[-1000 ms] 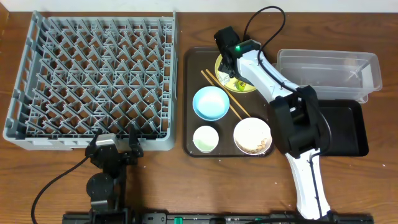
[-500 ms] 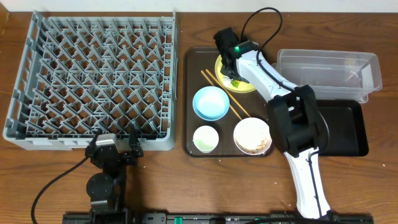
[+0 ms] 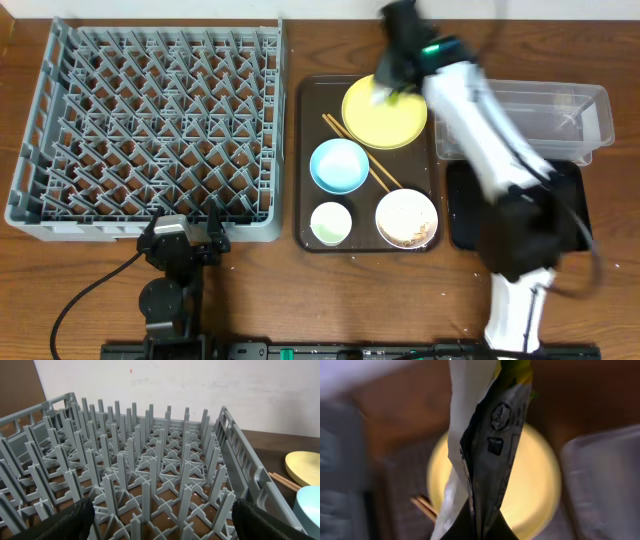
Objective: Sort waste into correct bins and load items into the dishwasher
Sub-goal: 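Carry the wrapper right and drop it into the clear bin, then move the right gripper to the pink rice bowl and grasp it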
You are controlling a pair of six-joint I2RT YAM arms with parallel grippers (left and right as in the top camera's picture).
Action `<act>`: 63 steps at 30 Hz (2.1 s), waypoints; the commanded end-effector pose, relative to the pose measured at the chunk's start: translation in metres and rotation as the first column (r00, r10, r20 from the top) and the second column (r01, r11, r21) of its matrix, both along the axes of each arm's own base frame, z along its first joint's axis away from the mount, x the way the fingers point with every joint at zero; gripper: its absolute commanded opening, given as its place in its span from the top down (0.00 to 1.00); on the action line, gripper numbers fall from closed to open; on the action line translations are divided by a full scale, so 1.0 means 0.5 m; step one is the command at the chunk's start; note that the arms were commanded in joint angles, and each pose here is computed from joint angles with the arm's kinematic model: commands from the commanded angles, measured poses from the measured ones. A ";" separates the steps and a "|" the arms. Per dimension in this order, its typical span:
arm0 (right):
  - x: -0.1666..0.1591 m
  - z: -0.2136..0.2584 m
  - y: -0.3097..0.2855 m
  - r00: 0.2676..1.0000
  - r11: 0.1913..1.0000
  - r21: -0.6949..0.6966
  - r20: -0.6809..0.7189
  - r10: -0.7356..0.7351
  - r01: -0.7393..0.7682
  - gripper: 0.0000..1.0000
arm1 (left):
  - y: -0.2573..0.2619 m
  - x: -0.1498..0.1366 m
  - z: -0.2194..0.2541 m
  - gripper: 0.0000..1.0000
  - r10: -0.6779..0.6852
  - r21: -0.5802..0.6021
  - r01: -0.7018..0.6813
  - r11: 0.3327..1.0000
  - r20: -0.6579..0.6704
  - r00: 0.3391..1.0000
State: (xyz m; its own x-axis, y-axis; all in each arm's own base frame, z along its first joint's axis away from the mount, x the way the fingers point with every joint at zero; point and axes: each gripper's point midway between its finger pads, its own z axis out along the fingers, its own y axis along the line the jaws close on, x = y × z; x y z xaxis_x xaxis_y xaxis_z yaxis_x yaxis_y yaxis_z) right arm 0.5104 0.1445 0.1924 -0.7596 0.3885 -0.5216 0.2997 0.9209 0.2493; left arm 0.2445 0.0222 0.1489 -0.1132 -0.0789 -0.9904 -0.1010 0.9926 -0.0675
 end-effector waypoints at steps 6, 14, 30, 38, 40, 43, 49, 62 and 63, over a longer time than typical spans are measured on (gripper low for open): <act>-0.059 0.040 -0.299 0.817 0.815 0.063 -0.079 -0.572 0.576 0.98 | 0.006 -0.003 -0.033 0.11 0.015 0.003 -0.015 1.000 -0.054 0.998; -0.111 -0.083 -0.435 0.586 0.590 0.050 -0.206 -0.783 0.806 0.92 | 0.006 -0.003 -0.033 0.11 0.015 0.003 -0.015 1.000 -0.054 0.998; -0.044 -0.035 -0.387 0.887 0.888 0.041 -0.079 -0.454 0.458 0.01 | 0.006 -0.003 -0.033 0.11 0.015 0.003 -0.015 1.000 -0.054 0.998; -0.044 0.107 -0.202 0.994 0.997 -0.017 0.075 0.080 -0.079 0.01 | 0.006 -0.003 -0.033 0.11 0.015 0.003 -0.015 1.000 -0.054 0.998; -0.061 0.117 -0.131 0.974 0.977 -0.025 0.081 0.211 -0.210 0.01 | 0.006 -0.003 -0.033 0.11 0.015 0.003 -0.015 1.000 -0.054 0.998; -0.092 0.107 -0.041 0.943 0.944 -0.025 0.051 0.329 -0.328 0.02 | 0.006 -0.003 -0.033 0.11 0.016 0.003 -0.016 1.000 -0.054 0.998; -0.144 0.049 0.090 0.893 0.891 -0.050 -0.027 0.450 -0.450 0.01 | 0.006 -0.003 -0.033 0.11 0.015 0.003 -0.015 1.000 -0.054 0.998; -0.363 -0.129 0.103 0.779 0.928 0.110 -0.514 0.360 -0.356 0.28 | 0.006 -0.003 -0.033 0.11 0.015 0.003 -0.015 1.000 -0.054 0.998; -0.377 -0.140 0.109 0.766 0.928 0.114 -0.533 0.359 -0.356 0.30 | 0.006 -0.003 -0.033 0.11 0.015 0.003 -0.015 1.000 -0.054 0.998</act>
State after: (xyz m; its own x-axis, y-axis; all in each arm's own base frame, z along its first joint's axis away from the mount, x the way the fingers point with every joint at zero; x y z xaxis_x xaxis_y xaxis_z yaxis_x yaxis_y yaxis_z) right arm 0.3427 0.1819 0.1323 -0.9975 0.0172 -0.0685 0.0095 0.9938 0.1108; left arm 0.2445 0.0220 0.1491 -0.1129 -0.0788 -0.9905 -0.1002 0.9927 -0.0676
